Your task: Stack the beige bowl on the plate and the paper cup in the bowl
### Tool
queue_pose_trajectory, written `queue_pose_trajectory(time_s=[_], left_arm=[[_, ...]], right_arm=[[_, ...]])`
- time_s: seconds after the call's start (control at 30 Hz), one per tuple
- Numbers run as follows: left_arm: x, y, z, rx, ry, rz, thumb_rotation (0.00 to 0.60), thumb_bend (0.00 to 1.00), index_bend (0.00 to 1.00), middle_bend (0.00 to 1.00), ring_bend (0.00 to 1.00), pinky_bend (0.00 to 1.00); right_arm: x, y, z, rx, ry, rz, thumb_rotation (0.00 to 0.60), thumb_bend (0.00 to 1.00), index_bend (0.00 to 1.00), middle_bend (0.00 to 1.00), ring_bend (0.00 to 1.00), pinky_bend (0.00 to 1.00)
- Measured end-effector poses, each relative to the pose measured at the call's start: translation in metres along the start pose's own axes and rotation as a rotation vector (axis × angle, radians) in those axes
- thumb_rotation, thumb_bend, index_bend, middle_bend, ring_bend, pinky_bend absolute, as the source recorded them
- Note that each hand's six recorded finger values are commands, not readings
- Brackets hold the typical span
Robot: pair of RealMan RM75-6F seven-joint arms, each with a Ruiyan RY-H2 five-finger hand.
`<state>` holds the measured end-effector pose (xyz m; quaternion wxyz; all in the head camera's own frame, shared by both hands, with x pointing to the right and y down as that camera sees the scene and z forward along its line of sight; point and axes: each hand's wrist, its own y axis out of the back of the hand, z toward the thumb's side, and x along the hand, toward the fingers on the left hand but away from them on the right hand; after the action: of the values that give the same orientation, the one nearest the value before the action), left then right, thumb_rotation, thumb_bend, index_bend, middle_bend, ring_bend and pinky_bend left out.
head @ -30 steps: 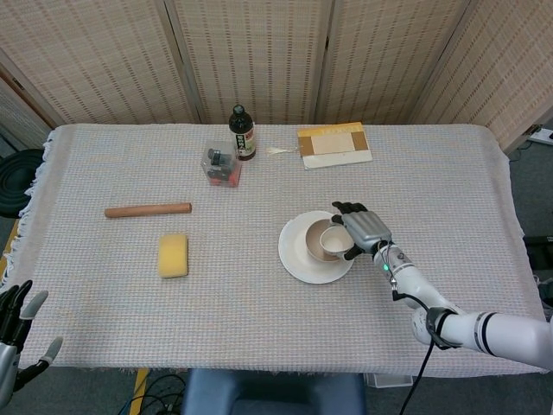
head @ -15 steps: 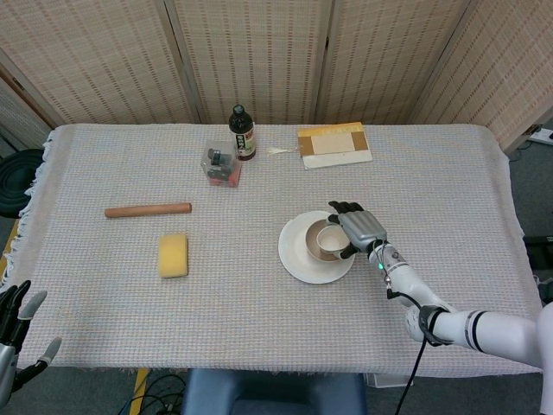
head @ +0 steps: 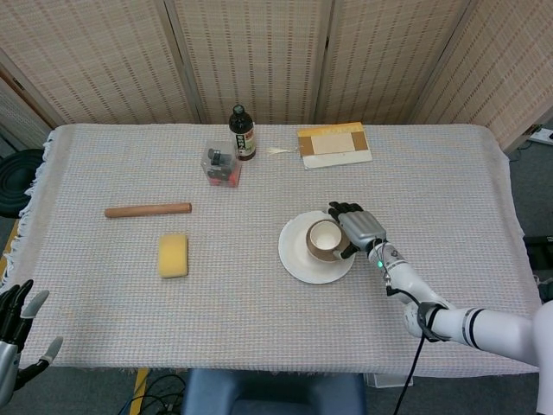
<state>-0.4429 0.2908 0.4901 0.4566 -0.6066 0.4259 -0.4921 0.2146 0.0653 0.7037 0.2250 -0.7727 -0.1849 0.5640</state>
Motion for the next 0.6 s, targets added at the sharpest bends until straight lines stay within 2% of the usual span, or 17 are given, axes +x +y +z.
queue_pose_trajectory(time_s=[0.17,0.37,0.6], left_arm=[[0.000,0.000,0.000,0.002,0.003,-0.001,0.600,0.31,0.12,0.01,0.01,0.15],[0.001,-0.001,-0.001,0.006,0.008,-0.002,0.600,0.31,0.12,0.01,0.01,0.15],[0.002,-0.005,0.001,0.014,0.005,-0.010,0.600,0.31,0.12,0.01,0.01,0.15]], right_arm=[[0.005,0.004,-0.002,0.001,-0.001,0.005,0.600,0.17,0.00,0.00,0.00,0.00],[0.024,0.022,-0.007,-0.004,0.003,-0.017,0.600,0.17,0.00,0.00,0.00,0.00],[0.073,0.055,-0.016,0.000,0.028,-0.104,0.600,0.16,0.00,0.00,0.00,0.00]])
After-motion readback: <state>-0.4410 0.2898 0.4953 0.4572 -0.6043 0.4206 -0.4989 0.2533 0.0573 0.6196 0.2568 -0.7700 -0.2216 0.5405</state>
